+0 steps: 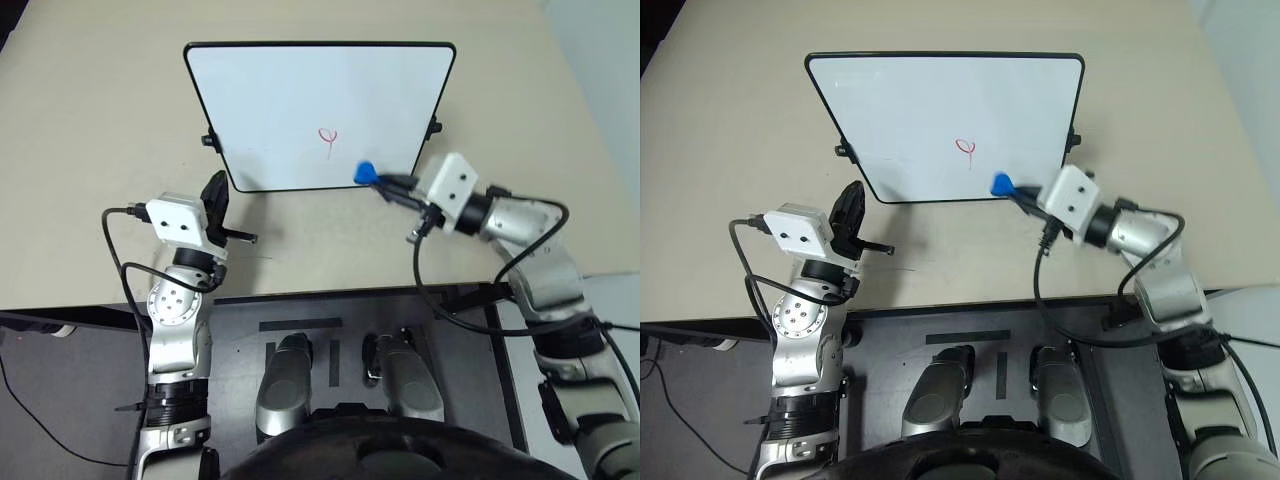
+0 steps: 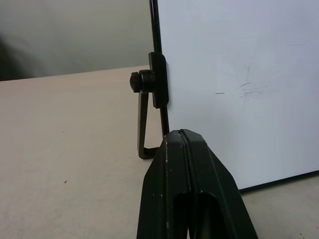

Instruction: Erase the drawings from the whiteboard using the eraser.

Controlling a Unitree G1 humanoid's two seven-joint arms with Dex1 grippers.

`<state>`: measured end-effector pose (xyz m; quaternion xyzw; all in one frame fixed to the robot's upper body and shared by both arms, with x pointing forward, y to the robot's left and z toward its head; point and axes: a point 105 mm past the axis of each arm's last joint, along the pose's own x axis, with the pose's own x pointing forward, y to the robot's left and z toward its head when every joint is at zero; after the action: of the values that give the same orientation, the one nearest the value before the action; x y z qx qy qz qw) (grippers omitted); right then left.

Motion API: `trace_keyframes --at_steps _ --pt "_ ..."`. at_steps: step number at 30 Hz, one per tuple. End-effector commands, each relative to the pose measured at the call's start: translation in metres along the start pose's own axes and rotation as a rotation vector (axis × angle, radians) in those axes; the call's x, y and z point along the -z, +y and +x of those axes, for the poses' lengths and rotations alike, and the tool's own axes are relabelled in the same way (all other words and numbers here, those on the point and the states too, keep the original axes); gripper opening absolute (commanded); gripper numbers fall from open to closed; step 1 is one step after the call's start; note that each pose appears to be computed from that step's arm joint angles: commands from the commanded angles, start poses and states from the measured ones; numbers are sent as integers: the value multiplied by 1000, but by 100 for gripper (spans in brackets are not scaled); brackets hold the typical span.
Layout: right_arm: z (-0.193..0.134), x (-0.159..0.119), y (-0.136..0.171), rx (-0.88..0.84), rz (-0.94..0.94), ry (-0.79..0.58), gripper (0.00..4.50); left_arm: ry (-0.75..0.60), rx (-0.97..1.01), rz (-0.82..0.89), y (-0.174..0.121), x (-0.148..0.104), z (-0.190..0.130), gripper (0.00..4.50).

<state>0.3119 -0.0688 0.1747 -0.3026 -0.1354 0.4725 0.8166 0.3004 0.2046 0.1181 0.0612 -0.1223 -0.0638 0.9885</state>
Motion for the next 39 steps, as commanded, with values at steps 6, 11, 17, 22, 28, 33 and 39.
trace_keyframes --at_steps 6,11,17,22,28,33,39 --pt "46 -2 7 -70 -434 -81 1 -42 -3 21 1 -9 2 0" --pt "59 3 -4 -22 -604 -96 1 -46 -23 25 3 -10 -1 0" --pt "71 12 -16 17 -726 -77 1 -50 -31 26 3 -10 -2 0" --pt "74 2 -27 100 -771 -113 1 -56 -33 28 3 -12 -1 0" --pt "72 -9 -34 177 -812 -151 1 -58 -26 26 2 -12 1 0" --pt "80 2 -21 119 -788 -120 1 -60 -17 23 0 -12 4 0" --pt "89 34 1 24 -725 -28 1 -63 -8 19 -3 -11 6 0"
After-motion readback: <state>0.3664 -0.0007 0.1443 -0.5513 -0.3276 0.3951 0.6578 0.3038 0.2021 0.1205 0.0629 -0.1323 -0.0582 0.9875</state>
